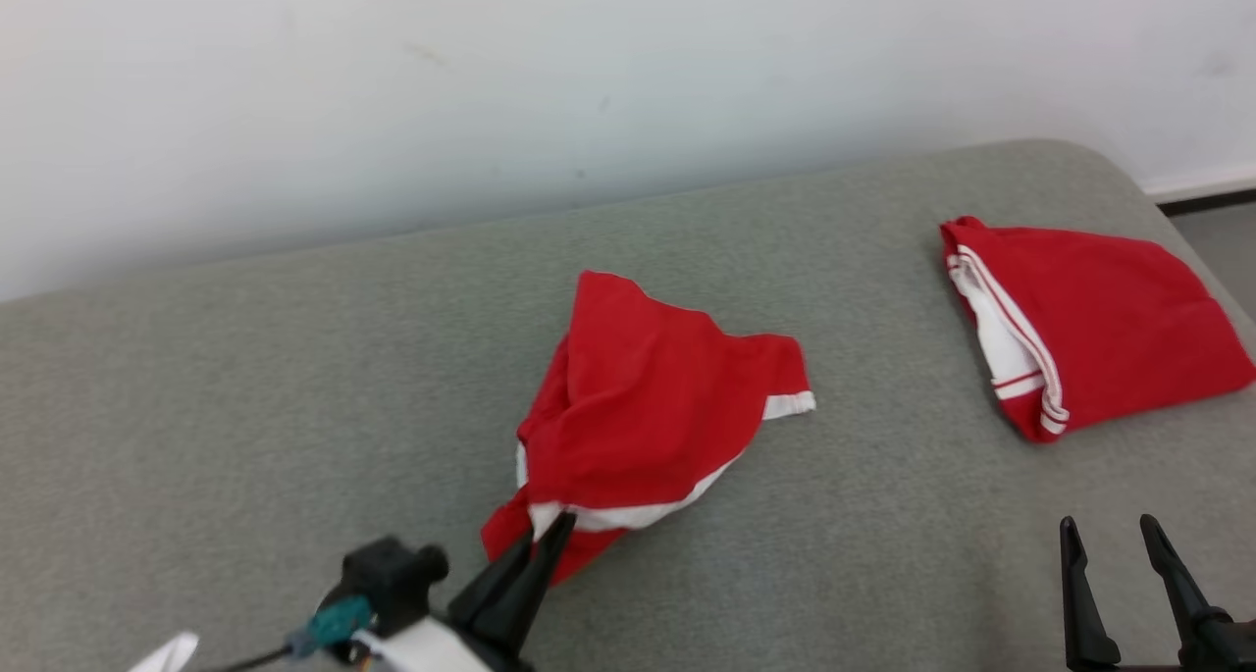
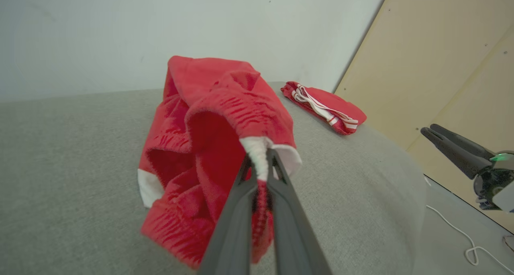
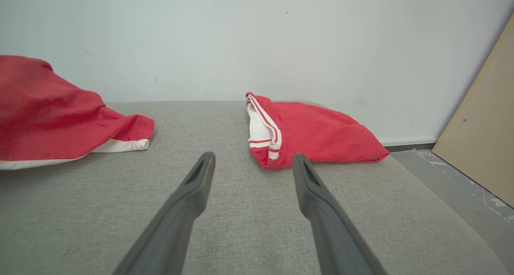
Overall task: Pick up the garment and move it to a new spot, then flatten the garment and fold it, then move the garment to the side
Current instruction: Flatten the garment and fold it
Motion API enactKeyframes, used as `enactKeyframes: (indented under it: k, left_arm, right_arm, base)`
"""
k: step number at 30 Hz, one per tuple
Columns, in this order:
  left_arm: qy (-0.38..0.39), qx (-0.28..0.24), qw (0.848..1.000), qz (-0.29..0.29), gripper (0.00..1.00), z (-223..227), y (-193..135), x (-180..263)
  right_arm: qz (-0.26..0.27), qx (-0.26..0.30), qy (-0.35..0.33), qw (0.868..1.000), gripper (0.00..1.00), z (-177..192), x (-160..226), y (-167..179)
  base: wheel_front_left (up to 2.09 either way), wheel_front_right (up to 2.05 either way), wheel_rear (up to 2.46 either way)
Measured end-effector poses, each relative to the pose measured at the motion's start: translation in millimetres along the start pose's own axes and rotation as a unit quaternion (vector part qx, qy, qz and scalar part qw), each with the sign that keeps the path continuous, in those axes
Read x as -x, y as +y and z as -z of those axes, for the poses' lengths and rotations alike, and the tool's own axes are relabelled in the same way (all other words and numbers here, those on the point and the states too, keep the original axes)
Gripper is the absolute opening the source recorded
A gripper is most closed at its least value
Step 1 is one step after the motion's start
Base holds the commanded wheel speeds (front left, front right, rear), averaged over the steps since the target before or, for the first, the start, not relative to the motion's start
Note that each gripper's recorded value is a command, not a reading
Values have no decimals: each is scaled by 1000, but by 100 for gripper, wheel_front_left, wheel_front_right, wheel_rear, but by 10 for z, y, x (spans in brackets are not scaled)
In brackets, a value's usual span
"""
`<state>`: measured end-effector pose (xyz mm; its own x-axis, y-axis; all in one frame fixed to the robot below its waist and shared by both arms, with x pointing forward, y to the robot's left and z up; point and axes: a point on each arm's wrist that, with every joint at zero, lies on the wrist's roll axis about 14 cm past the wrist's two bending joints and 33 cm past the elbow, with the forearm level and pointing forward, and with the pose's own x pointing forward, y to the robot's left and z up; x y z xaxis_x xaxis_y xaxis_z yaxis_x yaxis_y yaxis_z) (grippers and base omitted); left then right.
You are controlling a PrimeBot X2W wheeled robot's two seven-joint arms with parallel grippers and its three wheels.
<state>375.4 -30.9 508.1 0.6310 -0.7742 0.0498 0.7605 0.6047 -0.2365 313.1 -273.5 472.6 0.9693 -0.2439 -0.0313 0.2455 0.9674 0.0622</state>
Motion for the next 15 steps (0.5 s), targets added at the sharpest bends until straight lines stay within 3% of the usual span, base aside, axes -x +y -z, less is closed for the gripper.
enactKeyframes:
  k: [4, 8, 15]
  left_arm:
    - [31, 35, 996, -78, 0, 258, 256, 406]
    - [61, 35, 986, -154, 0, 448, 584, 789]
    - [77, 59, 972, -215, 0, 656, 728, 1158]
  right_arm:
    - [-24, 5, 1, 1000, 100, 13, -85, 149]
    - [-49, 9, 8, 999, 100, 63, -136, 314]
    - [-84, 16, 15, 996, 100, 113, -168, 535]
  base:
    - [0, 0, 0]
    - [0, 0, 0]
    - [0, 0, 0]
